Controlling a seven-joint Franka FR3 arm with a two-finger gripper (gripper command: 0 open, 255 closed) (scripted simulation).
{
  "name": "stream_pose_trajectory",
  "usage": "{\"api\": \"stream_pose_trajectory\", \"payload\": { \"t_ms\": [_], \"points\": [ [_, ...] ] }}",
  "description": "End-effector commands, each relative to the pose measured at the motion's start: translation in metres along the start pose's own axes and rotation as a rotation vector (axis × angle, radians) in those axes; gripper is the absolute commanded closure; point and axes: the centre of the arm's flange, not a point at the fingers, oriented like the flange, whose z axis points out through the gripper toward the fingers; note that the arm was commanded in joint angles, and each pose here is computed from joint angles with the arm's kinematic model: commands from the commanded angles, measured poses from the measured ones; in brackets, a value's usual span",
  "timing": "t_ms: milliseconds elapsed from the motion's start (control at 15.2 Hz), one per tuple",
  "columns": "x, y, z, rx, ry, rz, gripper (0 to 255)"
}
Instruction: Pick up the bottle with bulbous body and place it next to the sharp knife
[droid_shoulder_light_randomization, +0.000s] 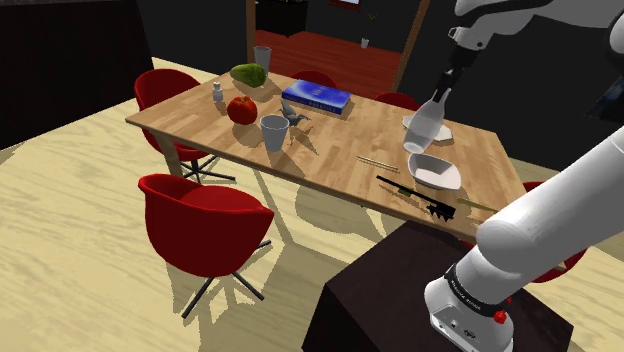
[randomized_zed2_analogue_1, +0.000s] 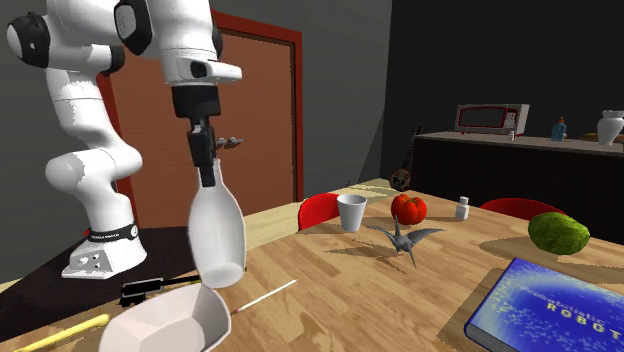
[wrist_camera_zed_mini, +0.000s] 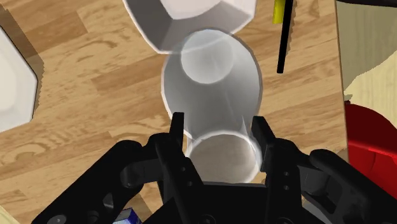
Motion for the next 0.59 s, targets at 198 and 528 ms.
{"api": "stream_pose_trajectory", "payload": {
  "t_ms": [198, 528],
  "points": [
    [-0.049, 0.044, -0.005, 0.0, 0.001, -0.001, 255],
    [-0.096, 0.09, -0.007, 0.0, 0.001, -0.001, 255]
  ]
}}
